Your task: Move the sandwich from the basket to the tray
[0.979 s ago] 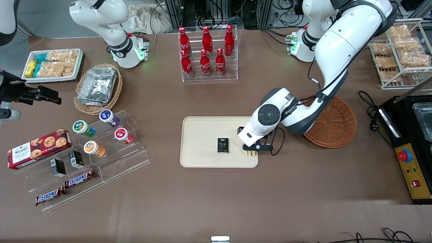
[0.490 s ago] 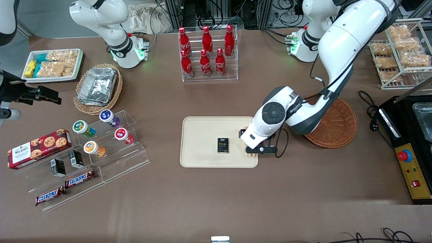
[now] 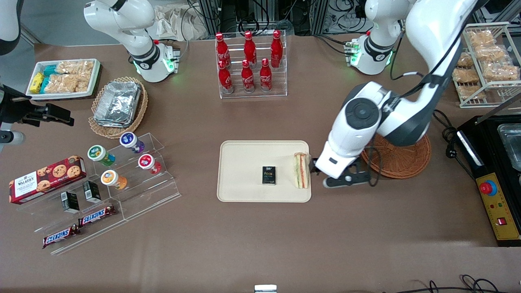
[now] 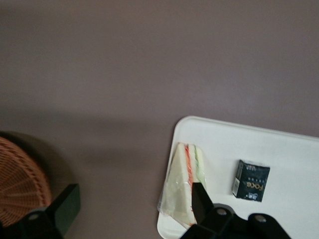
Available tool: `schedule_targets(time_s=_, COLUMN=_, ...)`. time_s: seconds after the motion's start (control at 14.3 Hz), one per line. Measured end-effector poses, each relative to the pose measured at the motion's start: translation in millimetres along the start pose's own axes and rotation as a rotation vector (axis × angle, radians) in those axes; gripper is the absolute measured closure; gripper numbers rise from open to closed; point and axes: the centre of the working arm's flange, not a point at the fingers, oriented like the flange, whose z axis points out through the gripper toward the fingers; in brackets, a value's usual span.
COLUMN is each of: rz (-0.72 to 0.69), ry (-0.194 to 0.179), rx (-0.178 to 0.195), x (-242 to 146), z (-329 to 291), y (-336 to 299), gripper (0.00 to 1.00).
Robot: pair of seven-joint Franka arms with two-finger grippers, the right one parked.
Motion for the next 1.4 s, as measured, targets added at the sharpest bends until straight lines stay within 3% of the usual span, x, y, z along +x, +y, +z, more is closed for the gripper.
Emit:
schedule_targets(time_s=0.21, rz=-0.09, ry=0.003, rx=0.008, x=16.6, z=-47.4, y=-34.4, gripper=0.0)
schedule_targets(time_s=0.49, rz=-0.128, ry=-0.018, rx=0.078, x=39.2, z=-91.2, y=-90.5, gripper=0.0)
schedule_targets(time_s=0.63, rz=-0.093, ry=-0.049, rx=0.055, x=53.7, z=-104.3, y=-128.0, gripper=0.0)
schedule_targets(time_s=0.91, rz=-0.084, ry=-0.047, rx=0.041, x=70.8, z=-143.3, y=-203.3, gripper=0.0)
schedule_targets(time_s=1.26, rz=-0.042, ry=-0.034, rx=0.049, x=83.2, z=-168.6, y=-256.3, gripper=0.0)
schedule_targets(time_s=1.4, rz=0.001, ry=-0.05, rx=0.059, x=86.1, z=-169.2, y=-274.8, gripper=0.0)
